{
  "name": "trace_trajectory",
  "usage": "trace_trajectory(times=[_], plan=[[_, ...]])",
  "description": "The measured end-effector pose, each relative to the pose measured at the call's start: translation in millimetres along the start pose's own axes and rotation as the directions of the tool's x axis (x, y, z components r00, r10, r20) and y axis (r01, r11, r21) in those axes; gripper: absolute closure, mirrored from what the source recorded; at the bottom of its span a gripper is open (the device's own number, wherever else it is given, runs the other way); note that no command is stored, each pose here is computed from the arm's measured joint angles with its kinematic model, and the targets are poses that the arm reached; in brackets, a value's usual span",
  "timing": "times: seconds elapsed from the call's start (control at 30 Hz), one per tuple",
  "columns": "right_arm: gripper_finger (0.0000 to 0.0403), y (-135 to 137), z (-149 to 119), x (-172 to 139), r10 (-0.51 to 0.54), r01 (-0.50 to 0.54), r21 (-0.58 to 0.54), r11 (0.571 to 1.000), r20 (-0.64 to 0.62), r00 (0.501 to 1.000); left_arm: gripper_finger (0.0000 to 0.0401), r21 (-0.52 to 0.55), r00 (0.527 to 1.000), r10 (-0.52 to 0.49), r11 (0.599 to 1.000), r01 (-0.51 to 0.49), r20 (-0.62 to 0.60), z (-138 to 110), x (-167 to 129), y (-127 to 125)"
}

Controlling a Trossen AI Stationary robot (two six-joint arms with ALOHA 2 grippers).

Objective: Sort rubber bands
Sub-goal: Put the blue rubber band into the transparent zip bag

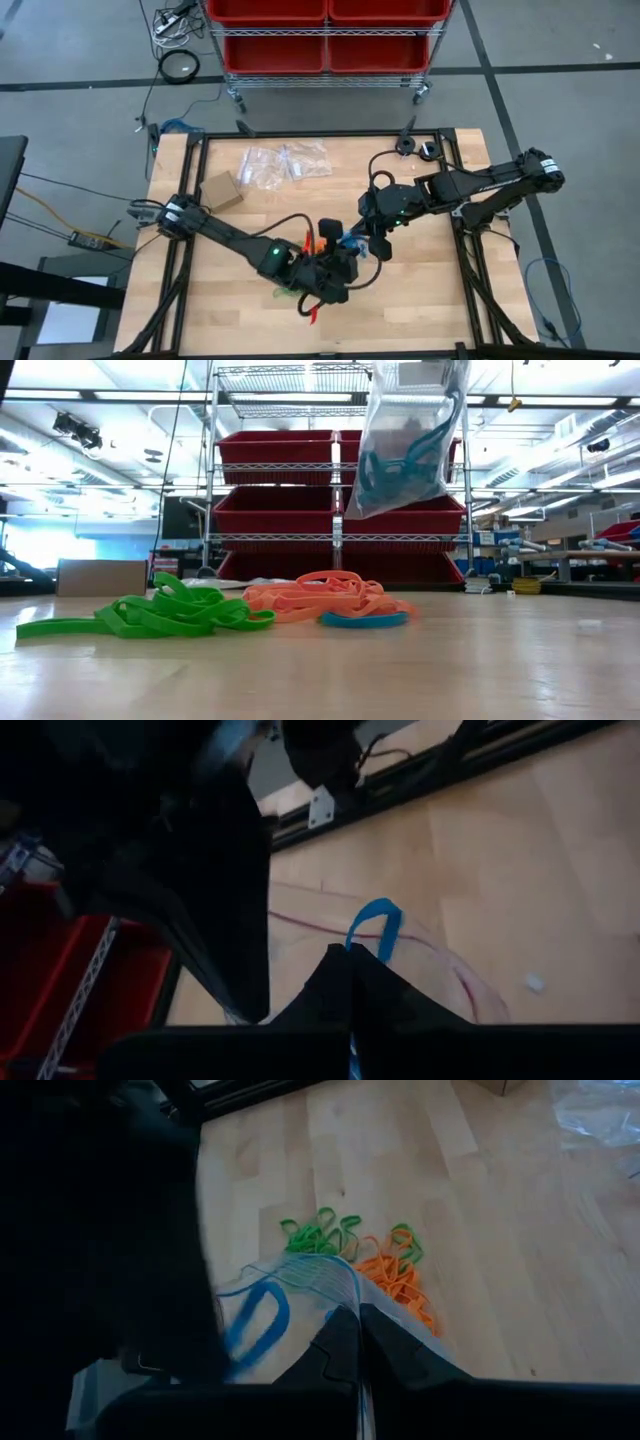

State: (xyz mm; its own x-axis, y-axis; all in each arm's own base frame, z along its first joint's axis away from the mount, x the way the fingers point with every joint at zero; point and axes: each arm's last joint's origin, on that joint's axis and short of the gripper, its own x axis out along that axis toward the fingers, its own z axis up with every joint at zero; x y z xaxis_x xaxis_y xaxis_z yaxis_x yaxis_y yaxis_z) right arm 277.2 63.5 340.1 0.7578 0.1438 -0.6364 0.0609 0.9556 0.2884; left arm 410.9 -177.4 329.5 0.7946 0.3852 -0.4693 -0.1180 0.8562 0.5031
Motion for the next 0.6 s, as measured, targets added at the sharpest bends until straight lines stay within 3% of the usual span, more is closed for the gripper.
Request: trace_trajectory(times=[0.3,0.6], plan=[[0.0403,0.0,0.0,0.0,0.000,0.000,-0.001,1.000,-0.001,1.000,0.0362,-0.055,1.000,-0.026,0.998,0.025,-0.012,-4.0,9.3,3.4],[0.0403,-0.1,-0.1,0.0,-0.001,0.001,-0.002,1.000,-0.001,1.000,0.0284,-0.085,0.999,-0.043,0.995,0.044,0.013,0.0,0.9,-3.1]])
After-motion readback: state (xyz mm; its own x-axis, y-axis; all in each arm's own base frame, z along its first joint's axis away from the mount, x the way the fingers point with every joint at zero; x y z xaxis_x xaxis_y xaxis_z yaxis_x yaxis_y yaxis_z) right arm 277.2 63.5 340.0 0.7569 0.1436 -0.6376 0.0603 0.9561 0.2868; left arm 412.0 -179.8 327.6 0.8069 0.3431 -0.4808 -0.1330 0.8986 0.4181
